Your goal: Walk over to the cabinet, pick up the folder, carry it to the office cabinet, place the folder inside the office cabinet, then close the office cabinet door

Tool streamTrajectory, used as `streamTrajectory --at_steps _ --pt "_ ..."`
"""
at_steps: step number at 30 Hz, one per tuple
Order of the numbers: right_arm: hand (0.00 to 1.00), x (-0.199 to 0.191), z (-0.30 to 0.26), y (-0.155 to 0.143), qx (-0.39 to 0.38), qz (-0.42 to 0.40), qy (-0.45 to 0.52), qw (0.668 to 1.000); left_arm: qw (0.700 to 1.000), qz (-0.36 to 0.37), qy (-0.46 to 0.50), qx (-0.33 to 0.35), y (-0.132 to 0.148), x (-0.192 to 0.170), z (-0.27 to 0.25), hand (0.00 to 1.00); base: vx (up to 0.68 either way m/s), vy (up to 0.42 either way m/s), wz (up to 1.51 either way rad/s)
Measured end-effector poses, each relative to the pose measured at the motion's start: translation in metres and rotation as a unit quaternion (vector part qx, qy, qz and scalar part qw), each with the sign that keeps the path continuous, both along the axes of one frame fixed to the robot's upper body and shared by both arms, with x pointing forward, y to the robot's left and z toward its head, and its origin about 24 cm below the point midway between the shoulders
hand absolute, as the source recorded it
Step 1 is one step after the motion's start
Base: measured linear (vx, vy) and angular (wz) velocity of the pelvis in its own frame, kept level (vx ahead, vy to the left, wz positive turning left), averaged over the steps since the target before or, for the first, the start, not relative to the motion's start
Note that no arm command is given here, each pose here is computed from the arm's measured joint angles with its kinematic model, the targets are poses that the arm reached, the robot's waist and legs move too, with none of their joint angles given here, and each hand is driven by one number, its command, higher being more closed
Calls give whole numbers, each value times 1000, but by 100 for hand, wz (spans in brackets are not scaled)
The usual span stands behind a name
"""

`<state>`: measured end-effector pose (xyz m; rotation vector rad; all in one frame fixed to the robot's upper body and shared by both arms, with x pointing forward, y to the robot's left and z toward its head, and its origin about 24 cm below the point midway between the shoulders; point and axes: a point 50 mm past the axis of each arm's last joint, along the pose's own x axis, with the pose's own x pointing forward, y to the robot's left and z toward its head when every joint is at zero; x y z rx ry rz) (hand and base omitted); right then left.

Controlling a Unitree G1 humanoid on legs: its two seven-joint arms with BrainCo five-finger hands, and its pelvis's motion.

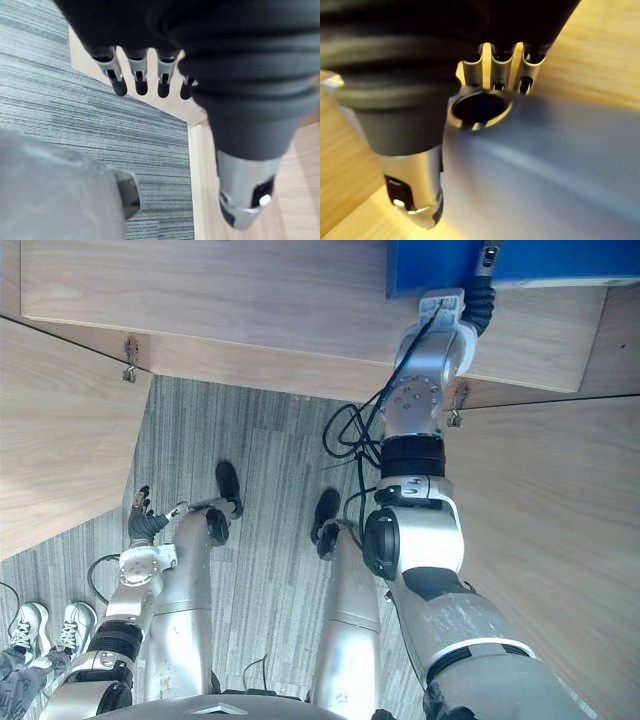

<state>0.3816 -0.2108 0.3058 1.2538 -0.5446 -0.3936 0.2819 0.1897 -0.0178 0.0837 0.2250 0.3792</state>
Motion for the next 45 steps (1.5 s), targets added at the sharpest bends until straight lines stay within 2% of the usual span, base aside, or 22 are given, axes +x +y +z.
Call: streamTrajectory --at_steps 7,16,29,34,37,45 --pt "0 3 9 12 -31 9 1 999 1000 6 0 -13 -1 0 -1 0 -1 -5 2" --pt "0 6 15 31 -109 25 4 994 1000 4 1 -19 -5 0 -1 0 0 0 0" --pt "0 11 2 27 -144 19 34 989 999 2 7 -33 -10 0 -4 0 -1 0 0" --pt "0 10 4 21 -263 -31 77 961 999 -8 16 -33 -16 -1 -7 0 -4 3 -3" --pt "0 7 11 9 -309 -62 80 946 999 -17 26 -32 -20 -2 -11 0 0 0 0" --pt "0 4 18 -2 -346 -75 67 933 999 -17 34 -32 -19 -5 -15 0 0 12 -3"
